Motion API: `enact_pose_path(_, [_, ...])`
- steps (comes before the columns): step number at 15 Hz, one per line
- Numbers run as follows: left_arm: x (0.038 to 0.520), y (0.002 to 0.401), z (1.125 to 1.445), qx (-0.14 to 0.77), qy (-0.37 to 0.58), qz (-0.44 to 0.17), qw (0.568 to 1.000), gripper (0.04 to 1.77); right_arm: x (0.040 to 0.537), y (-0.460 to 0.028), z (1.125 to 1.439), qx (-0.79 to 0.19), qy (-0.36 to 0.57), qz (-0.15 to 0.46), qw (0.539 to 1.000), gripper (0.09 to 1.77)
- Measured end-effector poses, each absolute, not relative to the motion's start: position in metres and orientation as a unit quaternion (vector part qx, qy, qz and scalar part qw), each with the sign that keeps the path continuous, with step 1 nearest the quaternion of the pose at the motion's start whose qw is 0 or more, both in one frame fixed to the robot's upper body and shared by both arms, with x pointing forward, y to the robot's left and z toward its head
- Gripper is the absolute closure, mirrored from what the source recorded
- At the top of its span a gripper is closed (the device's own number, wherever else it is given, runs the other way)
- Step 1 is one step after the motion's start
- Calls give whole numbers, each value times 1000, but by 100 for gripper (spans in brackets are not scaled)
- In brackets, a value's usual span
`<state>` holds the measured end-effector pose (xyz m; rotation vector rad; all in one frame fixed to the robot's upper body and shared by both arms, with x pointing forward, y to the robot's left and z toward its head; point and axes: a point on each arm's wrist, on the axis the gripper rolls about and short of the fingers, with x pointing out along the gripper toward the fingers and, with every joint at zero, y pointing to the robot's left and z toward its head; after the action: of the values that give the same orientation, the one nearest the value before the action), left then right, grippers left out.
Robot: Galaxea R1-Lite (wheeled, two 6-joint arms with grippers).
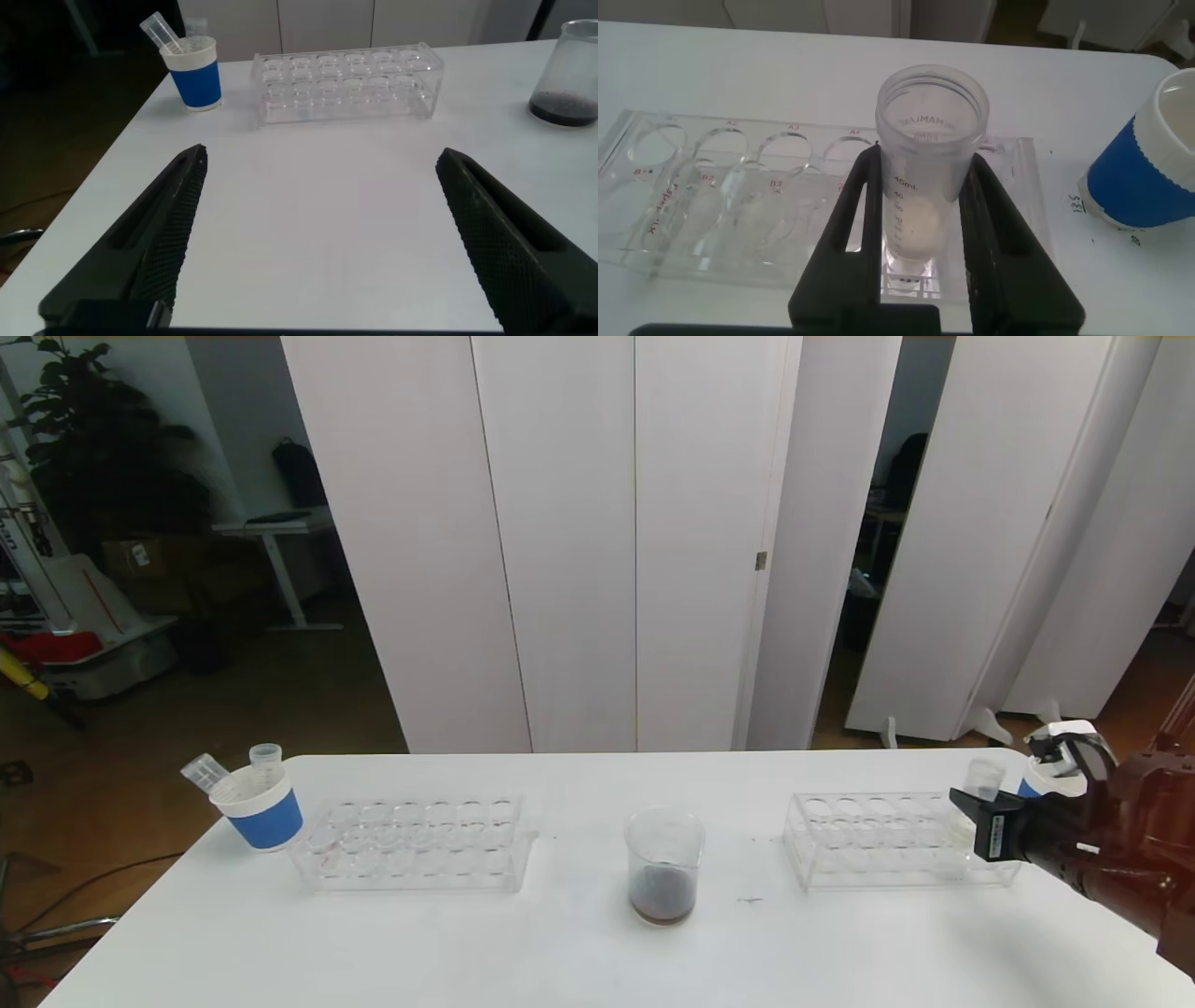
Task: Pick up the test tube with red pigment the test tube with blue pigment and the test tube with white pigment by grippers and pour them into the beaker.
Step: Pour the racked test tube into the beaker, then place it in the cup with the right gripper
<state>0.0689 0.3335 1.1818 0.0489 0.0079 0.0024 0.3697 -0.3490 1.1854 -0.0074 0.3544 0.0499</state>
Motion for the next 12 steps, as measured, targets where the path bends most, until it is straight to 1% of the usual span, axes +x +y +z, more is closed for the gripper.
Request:
enact_pose_path(5, [69,333,1182,24,4,1,1000,6,367,-349,1198,-2,153,26,988,129])
enact_pose_path(10, [69,334,1182,24,4,1,1000,6,371,-349,1223,-4,112,28,993,129])
enact_pose_path(12, [69,334,1182,24,4,1,1000,6,374,-349,1232,-4,111,28,993,129])
